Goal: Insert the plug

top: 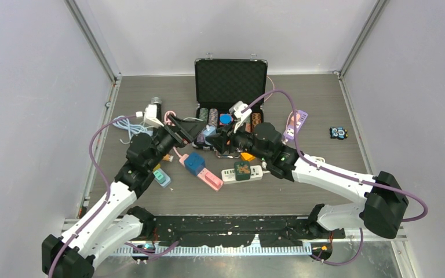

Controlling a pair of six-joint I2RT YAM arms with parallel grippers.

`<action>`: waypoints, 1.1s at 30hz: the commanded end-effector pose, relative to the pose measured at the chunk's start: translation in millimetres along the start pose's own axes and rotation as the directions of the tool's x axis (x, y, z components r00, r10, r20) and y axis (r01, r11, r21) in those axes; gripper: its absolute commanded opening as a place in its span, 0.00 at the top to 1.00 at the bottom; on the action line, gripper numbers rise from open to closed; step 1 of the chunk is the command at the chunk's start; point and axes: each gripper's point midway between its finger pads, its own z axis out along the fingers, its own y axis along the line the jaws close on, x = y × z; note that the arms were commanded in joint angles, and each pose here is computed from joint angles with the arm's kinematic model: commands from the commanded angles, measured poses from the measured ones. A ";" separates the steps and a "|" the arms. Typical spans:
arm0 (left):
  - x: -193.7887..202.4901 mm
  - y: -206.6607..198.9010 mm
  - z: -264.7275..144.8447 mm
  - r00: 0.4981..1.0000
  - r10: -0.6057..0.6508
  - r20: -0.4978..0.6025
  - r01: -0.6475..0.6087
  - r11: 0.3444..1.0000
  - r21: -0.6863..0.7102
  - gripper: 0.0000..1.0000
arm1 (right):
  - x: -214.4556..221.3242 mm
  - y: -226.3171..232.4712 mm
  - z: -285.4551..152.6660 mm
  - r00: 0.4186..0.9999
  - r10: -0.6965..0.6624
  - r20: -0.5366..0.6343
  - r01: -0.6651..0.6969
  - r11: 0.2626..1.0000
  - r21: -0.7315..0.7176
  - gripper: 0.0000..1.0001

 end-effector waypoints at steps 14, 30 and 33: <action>-32.4 -34.3 8.6 0.980 0.188 0.064 -0.194 0.975 0.111 0.87 | 15.5 12.8 13.5 0.995 -0.085 -0.052 0.081 0.994 -0.067 0.70; -4.7 -73.7 -18.9 0.807 0.581 -0.108 -0.515 0.781 0.354 1.00 | -4.8 38.2 10.6 0.991 -0.126 -0.037 0.117 0.974 -0.194 0.07; -4.3 -79.4 -22.5 0.798 0.594 -0.101 -0.521 0.765 0.379 1.00 | -7.4 38.2 8.1 0.989 -0.142 -0.032 0.133 0.971 -0.196 0.07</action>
